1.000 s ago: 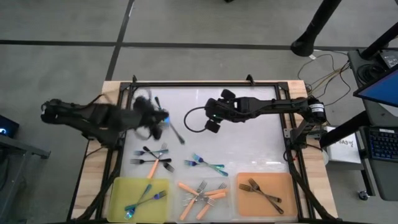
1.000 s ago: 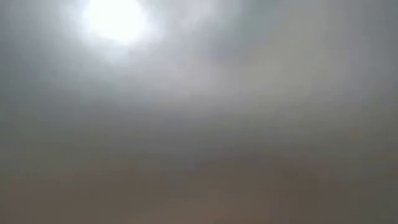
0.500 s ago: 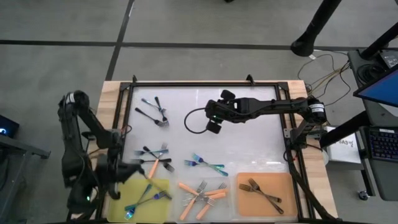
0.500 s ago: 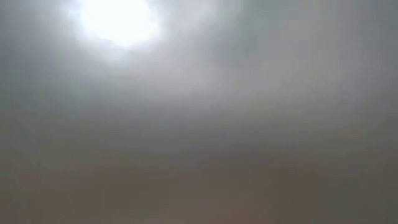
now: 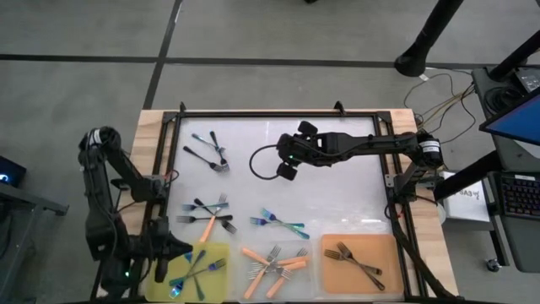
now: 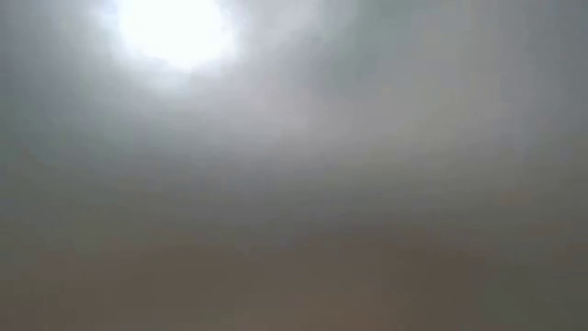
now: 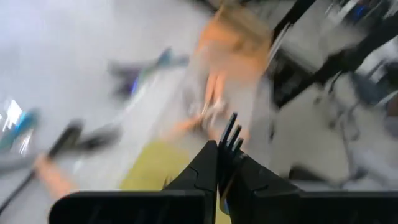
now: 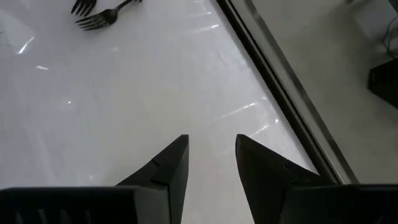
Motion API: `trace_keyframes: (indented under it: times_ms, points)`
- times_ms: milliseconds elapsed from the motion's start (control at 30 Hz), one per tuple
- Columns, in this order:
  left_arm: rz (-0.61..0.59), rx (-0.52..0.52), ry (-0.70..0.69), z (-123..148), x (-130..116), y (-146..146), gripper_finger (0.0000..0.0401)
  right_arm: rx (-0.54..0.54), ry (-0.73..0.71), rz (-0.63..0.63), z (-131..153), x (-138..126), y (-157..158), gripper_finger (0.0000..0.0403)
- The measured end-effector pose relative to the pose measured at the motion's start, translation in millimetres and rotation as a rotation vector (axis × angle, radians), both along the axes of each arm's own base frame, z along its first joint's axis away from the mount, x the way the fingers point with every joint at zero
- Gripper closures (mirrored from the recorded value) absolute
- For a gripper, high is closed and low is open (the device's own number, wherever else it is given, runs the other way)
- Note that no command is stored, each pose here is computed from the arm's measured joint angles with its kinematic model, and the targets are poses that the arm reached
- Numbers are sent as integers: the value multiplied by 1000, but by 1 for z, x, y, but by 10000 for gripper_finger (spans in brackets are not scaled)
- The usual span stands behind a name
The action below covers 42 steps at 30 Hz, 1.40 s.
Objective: Sort silverware by color (type)
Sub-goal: Put the blue fork into the yellow bin
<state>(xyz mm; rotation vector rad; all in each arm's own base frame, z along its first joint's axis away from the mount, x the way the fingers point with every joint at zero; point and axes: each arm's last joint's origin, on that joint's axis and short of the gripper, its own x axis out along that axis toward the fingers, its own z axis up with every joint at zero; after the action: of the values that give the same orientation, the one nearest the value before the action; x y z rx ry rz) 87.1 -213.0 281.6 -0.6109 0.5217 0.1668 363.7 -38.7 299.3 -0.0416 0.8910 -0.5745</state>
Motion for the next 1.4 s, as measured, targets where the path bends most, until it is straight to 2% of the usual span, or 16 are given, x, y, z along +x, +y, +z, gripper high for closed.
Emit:
trace_keyframes:
  times_ms: [233, 400, 733, 933, 1167, 1300, 1400]
  points:
    - [-58, -101, 331, 6, -11, 26, 401, 10, -15, -15, 0, 0, 0, 280]
    - [-108, -117, 431, 13, -13, 40, 401, 22, -27, -33, 0, 0, 0, 280]
    - [-353, 170, 421, 10, -6, 39, 401, 20, -54, -33, 2, 2, 0, 280]
    - [-515, 261, 458, 0, 0, 24, 401, 19, -52, -32, 1, 2, 0, 280]
    - [-533, 403, 515, -19, 17, 13, 401, 18, -50, -32, 1, 2, -1, 280]
    - [-468, 412, 556, -29, 31, 12, 401, 18, -49, -34, 1, 2, -2, 280]
    - [-371, 359, 600, -36, 44, 15, 401, 17, -48, -33, 1, 2, -2, 280]
